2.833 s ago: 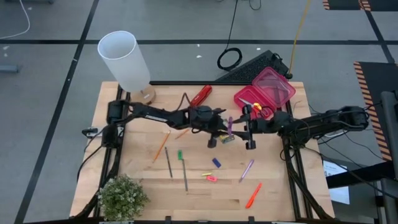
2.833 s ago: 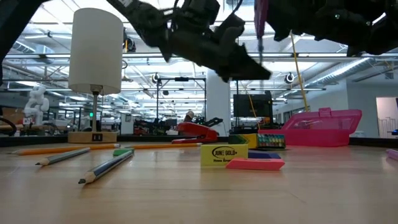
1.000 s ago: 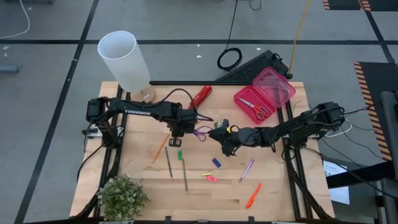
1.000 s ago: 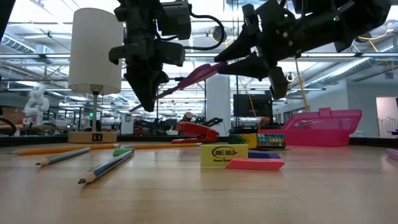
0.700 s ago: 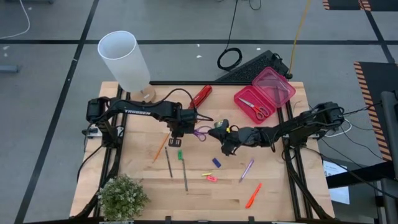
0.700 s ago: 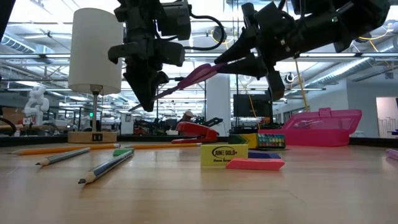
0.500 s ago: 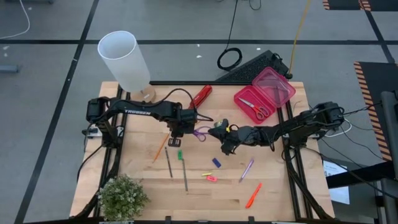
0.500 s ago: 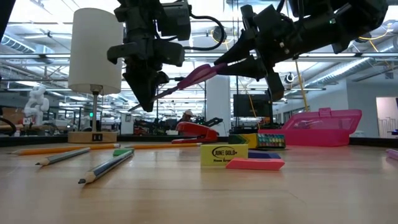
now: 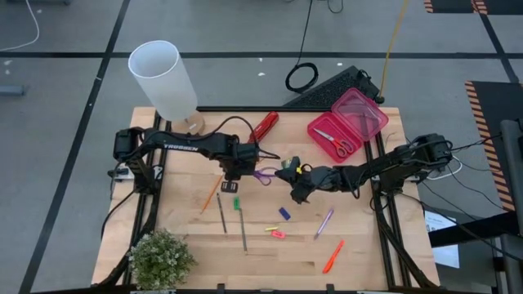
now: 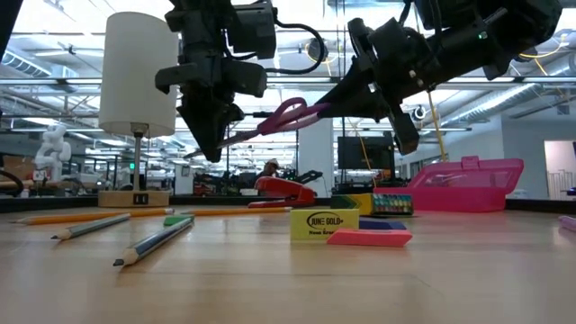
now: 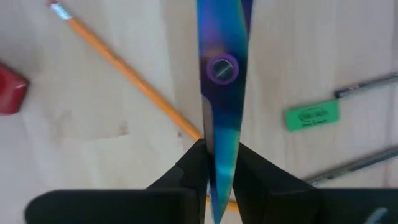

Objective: Pack school essentials
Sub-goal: Put the purple scissors into the pink supply box

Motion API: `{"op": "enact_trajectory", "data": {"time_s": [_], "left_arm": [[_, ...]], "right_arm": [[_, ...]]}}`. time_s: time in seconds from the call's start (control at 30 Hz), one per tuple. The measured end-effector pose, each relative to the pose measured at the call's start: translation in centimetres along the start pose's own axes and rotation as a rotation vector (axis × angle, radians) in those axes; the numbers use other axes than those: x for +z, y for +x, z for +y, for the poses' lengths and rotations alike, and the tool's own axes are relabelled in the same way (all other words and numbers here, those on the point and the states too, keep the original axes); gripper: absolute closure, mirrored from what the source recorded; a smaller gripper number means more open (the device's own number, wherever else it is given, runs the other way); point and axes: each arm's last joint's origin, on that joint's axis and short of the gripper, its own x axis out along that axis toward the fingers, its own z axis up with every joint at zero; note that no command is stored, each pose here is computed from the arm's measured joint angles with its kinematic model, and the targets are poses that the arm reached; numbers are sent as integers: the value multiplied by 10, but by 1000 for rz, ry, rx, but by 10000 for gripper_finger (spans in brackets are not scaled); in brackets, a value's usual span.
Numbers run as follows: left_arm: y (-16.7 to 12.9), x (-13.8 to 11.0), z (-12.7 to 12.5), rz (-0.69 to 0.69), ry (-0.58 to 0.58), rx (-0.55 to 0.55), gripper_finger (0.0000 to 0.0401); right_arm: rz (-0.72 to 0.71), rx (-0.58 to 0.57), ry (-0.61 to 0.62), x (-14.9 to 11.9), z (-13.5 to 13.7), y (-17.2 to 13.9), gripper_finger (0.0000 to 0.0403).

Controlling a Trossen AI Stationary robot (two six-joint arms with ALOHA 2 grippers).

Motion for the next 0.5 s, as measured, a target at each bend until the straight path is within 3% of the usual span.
{"op": "enact_trajectory", "data": {"time_s": [0.13,0.33,0.5], "left_arm": [[-1,2,1,-3,-57,72,266],[-3,1,-4,28,-13,205,145],[-24,-2,-14,-39,-33,213,115]], "right_arm": [[14,46,33,2,6,-2,384],[101,73,73,8,14,-9,384],[198,54,83,14,14,-23,384]]}}
